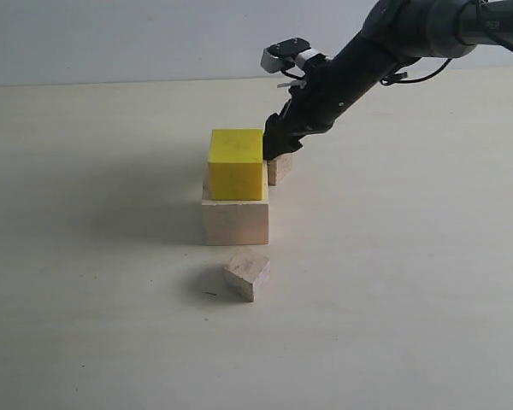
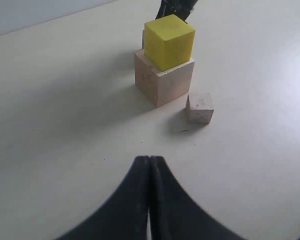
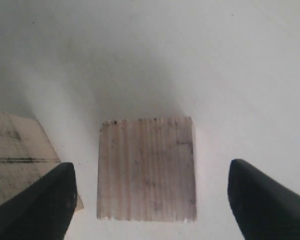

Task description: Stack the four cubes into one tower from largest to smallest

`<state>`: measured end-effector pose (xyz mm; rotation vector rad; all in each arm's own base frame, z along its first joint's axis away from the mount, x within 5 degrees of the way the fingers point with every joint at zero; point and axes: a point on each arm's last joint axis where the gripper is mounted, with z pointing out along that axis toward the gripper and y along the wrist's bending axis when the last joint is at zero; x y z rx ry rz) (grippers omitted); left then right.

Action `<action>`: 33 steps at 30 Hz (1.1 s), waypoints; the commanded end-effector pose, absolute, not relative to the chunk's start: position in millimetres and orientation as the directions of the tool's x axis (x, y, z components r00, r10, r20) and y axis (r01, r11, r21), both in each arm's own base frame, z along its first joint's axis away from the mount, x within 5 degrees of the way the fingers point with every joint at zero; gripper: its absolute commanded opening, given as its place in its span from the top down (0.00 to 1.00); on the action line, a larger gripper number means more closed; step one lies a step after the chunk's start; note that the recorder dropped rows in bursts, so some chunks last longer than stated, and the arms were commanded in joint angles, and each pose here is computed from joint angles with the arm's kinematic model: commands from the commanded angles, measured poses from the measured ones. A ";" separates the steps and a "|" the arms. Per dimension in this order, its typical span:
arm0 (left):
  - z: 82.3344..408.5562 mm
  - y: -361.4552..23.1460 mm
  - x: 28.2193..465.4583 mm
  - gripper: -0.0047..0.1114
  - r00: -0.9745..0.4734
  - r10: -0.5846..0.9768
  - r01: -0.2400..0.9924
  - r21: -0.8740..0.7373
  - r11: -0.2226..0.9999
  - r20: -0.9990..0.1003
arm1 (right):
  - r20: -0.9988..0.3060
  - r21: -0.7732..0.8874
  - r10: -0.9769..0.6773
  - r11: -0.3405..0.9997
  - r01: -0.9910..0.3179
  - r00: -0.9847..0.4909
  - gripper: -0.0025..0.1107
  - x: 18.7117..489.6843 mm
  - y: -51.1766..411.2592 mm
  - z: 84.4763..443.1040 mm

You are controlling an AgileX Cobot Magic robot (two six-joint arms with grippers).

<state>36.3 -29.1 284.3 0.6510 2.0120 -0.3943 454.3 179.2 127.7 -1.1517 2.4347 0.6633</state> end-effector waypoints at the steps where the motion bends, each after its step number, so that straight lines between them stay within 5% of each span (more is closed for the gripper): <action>1: 283.6 -29.3 35.7 0.96 -0.398 0.278 0.596 -0.016 0.803 -0.874 | -0.506 0.239 -0.629 0.555 -0.797 -0.590 0.30 455.5 176.7 130.5; 15: 283.6 -29.3 35.7 0.96 -0.398 0.278 0.596 -0.016 0.803 -0.874 | -0.439 0.150 -0.579 0.706 -0.692 -0.687 0.64 463.9 164.2 125.3; 24: 283.6 -29.3 35.7 0.96 -0.397 0.280 0.597 -0.014 0.802 -0.874 | -0.357 0.090 -0.560 0.776 -0.625 -0.747 0.96 464.3 153.6 121.3; 33: 283.6 -29.2 35.8 0.96 -0.395 0.283 0.597 -0.011 0.802 -0.874 | -0.133 0.037 -0.437 0.895 -0.445 -0.890 0.98 452.3 135.3 116.5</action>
